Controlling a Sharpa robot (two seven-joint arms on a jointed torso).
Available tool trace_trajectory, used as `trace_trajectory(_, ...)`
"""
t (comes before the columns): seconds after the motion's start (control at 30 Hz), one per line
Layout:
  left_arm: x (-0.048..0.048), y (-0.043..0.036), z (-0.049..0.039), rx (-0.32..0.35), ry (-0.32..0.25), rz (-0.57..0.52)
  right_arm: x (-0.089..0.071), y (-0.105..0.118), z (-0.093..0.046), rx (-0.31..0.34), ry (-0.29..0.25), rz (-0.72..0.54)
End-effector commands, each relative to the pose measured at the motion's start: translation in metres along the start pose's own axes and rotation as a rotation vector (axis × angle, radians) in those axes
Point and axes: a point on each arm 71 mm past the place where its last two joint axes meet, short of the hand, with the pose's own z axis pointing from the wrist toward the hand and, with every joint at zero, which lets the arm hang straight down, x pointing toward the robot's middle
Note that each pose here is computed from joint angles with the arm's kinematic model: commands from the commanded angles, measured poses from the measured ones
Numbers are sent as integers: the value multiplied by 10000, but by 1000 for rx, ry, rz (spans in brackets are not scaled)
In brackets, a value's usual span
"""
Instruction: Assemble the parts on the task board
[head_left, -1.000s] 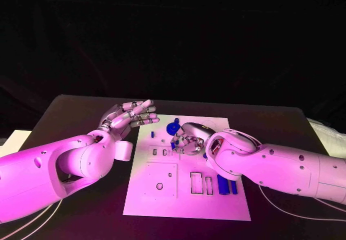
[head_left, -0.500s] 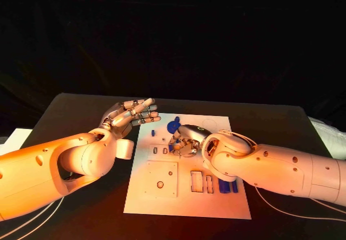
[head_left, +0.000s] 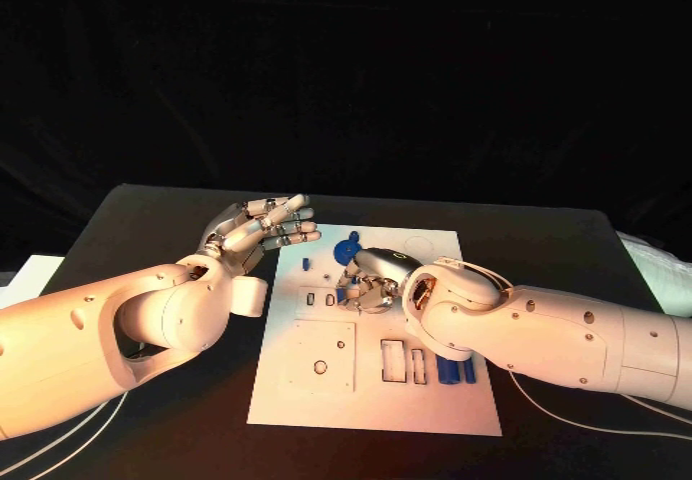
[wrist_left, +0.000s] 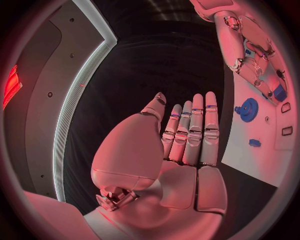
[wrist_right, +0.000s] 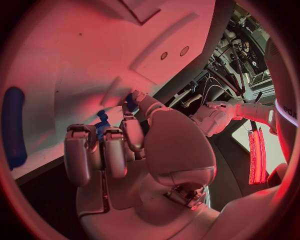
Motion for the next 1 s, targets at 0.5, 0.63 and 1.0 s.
trace_trajectory(0.5, 22, -5, -2, 2, 21, -12, 87, -18, -16, 15, 64, -42)
trace_trajectory(0.63, 21, -5, -3, 1, 21, -12, 84, -20, -15, 14, 60, -42)
trace_trajectory(1.0, 18, -5, -3, 0, 20, -12, 78, -13, -14, 12, 36, -33)
